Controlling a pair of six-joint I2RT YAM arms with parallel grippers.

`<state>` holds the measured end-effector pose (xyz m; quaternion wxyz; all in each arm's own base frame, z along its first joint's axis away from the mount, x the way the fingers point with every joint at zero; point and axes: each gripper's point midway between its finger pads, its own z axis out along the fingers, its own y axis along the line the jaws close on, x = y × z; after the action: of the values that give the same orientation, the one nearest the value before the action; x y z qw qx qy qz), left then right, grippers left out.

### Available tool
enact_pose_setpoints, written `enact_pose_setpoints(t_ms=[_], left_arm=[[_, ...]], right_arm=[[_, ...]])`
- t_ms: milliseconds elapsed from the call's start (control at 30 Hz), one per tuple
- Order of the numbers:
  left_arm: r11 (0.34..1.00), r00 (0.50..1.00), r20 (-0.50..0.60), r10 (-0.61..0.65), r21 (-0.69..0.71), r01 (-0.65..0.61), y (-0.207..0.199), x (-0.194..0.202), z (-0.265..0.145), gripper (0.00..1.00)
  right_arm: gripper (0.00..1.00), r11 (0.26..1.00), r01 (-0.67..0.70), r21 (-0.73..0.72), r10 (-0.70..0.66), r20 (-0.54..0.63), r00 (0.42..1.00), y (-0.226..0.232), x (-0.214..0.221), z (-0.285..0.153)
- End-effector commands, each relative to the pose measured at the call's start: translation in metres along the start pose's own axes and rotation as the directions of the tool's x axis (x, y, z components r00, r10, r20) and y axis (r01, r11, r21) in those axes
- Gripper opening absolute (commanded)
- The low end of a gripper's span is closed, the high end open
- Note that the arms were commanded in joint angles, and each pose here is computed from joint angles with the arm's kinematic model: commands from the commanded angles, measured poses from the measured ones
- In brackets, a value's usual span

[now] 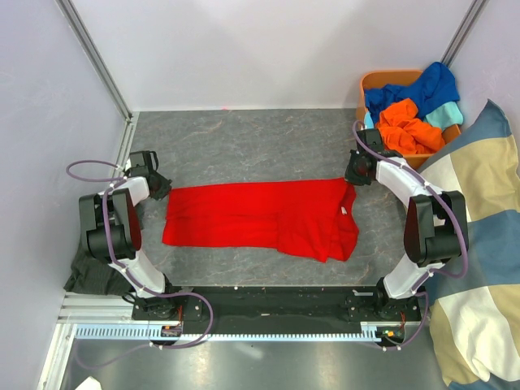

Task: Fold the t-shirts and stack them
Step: Fold the other side of the tshirt into a rectangle

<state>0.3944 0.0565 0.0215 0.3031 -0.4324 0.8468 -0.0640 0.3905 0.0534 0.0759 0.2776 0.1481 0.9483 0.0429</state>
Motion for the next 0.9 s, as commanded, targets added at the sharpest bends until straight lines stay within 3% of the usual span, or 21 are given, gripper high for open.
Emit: enact_pose_setpoints(t_ms=[0,433,733,867], left_arm=[[1.000,0.998,0.063,-0.008,0.018,0.007,-0.007,-0.027,-0.006,0.02],[0.997,0.997,0.069,-0.022,0.069,0.018,-0.019,-0.039,-0.009,0.02],[0.998,0.998,0.061,-0.028,0.066,0.024,-0.016,-0.038,-0.002,0.02],[0.997,0.998,0.062,-0.030,0.067,0.025,-0.017,-0.039,0.000,0.02]], right_arm=[[0.00,0.999,0.001,0.034,-0.003,0.059,0.998,-0.006,-0.022,-0.006],[0.00,0.998,-0.045,0.040,0.039,0.123,0.992,-0.009,-0.051,-0.016],[0.00,0.997,-0.059,0.046,0.053,0.116,0.992,-0.010,-0.058,-0.001],[0.05,0.997,-0.061,0.040,0.056,0.120,0.991,-0.007,-0.060,0.005]])
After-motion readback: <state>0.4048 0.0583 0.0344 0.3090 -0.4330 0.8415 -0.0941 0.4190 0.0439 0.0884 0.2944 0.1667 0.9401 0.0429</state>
